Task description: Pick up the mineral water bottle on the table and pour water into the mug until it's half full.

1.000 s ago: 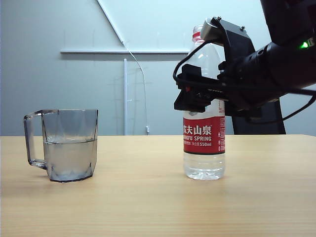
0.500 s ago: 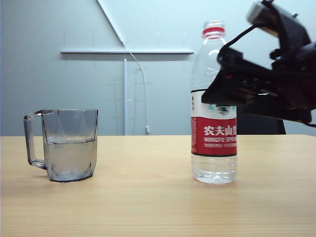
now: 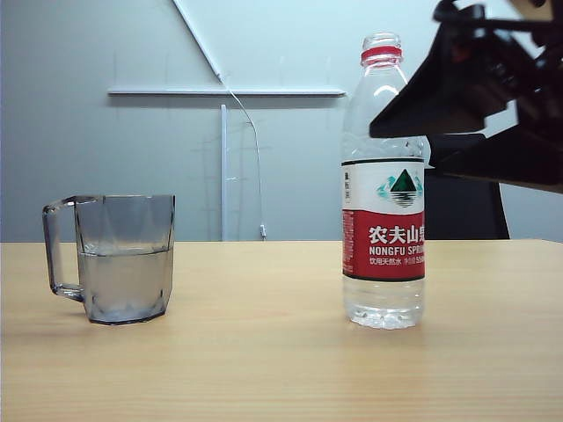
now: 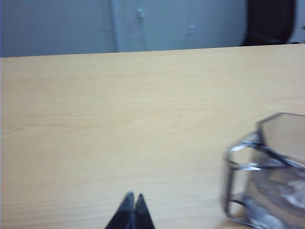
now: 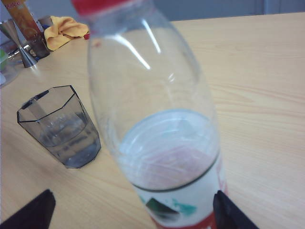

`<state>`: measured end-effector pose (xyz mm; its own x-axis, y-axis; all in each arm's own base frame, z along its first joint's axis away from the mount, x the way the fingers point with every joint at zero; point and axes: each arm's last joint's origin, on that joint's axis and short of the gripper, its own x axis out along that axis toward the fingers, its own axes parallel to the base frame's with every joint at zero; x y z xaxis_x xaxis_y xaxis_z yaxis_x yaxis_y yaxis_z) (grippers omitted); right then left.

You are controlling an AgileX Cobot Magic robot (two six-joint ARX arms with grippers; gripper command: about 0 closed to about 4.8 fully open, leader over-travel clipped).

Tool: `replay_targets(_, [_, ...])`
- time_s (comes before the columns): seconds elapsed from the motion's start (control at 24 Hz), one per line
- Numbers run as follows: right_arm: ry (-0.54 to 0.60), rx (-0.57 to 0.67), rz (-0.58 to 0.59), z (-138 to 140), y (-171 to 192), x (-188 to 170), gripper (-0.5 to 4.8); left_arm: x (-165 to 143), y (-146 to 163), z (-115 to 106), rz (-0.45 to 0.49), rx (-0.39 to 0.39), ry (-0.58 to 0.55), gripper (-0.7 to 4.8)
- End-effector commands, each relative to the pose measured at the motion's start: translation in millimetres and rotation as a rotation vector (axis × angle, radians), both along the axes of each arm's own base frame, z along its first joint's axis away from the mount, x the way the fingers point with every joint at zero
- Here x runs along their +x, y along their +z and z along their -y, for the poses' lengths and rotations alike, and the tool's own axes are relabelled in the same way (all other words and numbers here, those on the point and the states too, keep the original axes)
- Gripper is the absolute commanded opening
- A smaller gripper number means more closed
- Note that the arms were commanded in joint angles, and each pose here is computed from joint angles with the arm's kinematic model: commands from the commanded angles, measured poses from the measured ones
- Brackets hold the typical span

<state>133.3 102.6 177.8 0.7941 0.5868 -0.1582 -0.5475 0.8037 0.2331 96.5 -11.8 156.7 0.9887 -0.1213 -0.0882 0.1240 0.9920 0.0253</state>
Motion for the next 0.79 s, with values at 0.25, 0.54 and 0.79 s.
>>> replay_targets(0.25, [-0.001, 0.048, 0.017, 19.0, 16.8, -24.7, 3.51, 0.7, 1.6, -8.6, 0.010, -0.004, 0.087, -0.02])
replay_targets(0.54, [-0.009, 0.113, 0.066, 35.8, 26.1, -46.0, -0.08, 0.7, 1.6, -8.8, 0.010, -0.004, 0.089, -0.02])
replay_targets(0.79, [-0.034, 0.146, 0.111, 41.3, 30.7, -51.7, -0.07, 0.7, 1.6, -8.8, 0.010, -0.004, 0.088, -0.02])
